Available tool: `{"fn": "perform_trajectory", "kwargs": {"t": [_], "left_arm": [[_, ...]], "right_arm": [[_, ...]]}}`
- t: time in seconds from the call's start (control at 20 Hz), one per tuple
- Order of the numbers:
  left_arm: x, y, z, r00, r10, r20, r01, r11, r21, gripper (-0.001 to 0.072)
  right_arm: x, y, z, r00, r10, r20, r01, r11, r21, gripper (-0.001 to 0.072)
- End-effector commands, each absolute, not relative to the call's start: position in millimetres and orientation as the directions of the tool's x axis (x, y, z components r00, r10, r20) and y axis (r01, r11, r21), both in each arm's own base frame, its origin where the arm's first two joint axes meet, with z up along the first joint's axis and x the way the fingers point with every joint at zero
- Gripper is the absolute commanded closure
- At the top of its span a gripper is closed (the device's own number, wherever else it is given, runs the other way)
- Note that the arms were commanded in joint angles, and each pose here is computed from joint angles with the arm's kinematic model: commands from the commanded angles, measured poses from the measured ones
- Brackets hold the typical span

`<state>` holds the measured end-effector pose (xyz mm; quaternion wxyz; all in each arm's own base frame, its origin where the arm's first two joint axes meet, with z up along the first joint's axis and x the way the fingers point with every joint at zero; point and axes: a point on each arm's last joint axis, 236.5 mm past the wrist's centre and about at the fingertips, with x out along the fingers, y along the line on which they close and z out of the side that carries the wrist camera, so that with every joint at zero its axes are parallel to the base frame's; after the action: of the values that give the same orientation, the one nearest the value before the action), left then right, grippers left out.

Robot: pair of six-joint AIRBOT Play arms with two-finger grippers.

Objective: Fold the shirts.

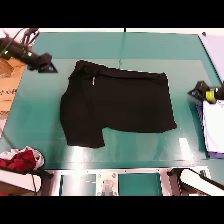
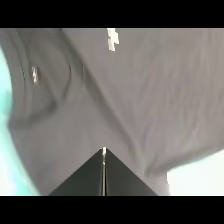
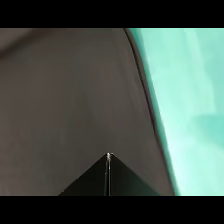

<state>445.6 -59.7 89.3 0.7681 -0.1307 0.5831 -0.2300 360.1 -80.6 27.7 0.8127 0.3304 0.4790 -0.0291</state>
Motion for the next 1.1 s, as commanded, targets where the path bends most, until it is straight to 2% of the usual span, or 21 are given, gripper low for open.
{"fn": "perform_trajectory", "kwargs": {"t": [0.0,0.15,0.25,0.3,0.35,0.55,0.6,0.65,0.7,0.8,0.85,0.9,1.05], "left_arm": [[374,-37,54,0.173,-0.505,-0.846,0.079,0.863,-0.499,0.0682],[310,-17,2,0.117,-0.521,-0.846,-0.077,0.844,-0.531,0.0680],[292,-5,-26,0.110,-0.526,-0.843,-0.185,0.823,-0.538,0.0677],[290,-1,-39,0.124,-0.515,-0.848,-0.215,0.820,-0.530,0.0486],[293,2,-48,0.149,-0.495,-0.856,-0.232,0.824,-0.517,0.0230],[315,-3,-67,0.285,-0.494,-0.821,-0.276,0.778,-0.564,0.0216],[315,-8,-70,0.301,-0.507,-0.808,-0.274,0.765,-0.583,0.0216],[312,-11,-75,0.304,-0.513,-0.803,-0.273,0.760,-0.589,0.0217],[308,-14,-82,0.301,-0.515,-0.802,-0.277,0.758,-0.591,0.0217],[301,-23,-96,0.284,-0.545,-0.789,-0.301,0.730,-0.613,0.0217],[302,-31,-102,0.282,-0.580,-0.764,-0.309,0.699,-0.645,0.0217],[305,-38,-103,0.291,-0.614,-0.734,-0.305,0.667,-0.680,0.0217],[310,-51,-105,0.298,-0.676,-0.674,-0.295,0.606,-0.739,0.0217]], "right_arm": [[298,-65,-10,0.511,0.259,-0.820,0.494,0.692,0.527,0.0694],[264,-40,-49,0.441,0.308,-0.843,0.541,0.658,0.524,0.0693],[252,-31,-63,0.409,0.332,-0.850,0.561,0.643,0.521,0.0692],[250,-29,-65,0.406,0.338,-0.849,0.565,0.638,0.524,0.0692],[252,-27,-64,0.413,0.345,-0.843,0.564,0.630,0.534,0.0692],[257,-24,-60,0.434,0.360,-0.826,0.558,0.613,0.560,0.0691],[258,-25,-60,0.438,0.354,-0.826,0.558,0.613,0.559,0.0640],[259,-27,-60,0.444,0.345,-0.827,0.559,0.614,0.557,0.0543],[261,-29,-60,0.450,0.338,-0.827,0.560,0.614,0.556,0.0492],[262,-30,-61,0.451,0.335,-0.827,0.562,0.613,0.555,0.0481],[261,-30,-61,0.448,0.337,-0.828,0.564,0.612,0.554,0.0416],[261,-29,-62,0.446,0.339,-0.828,0.567,0.609,0.555,0.0385],[259,-28,-62,0.440,0.345,-0.829,0.566,0.610,0.555,0.0385]]}}
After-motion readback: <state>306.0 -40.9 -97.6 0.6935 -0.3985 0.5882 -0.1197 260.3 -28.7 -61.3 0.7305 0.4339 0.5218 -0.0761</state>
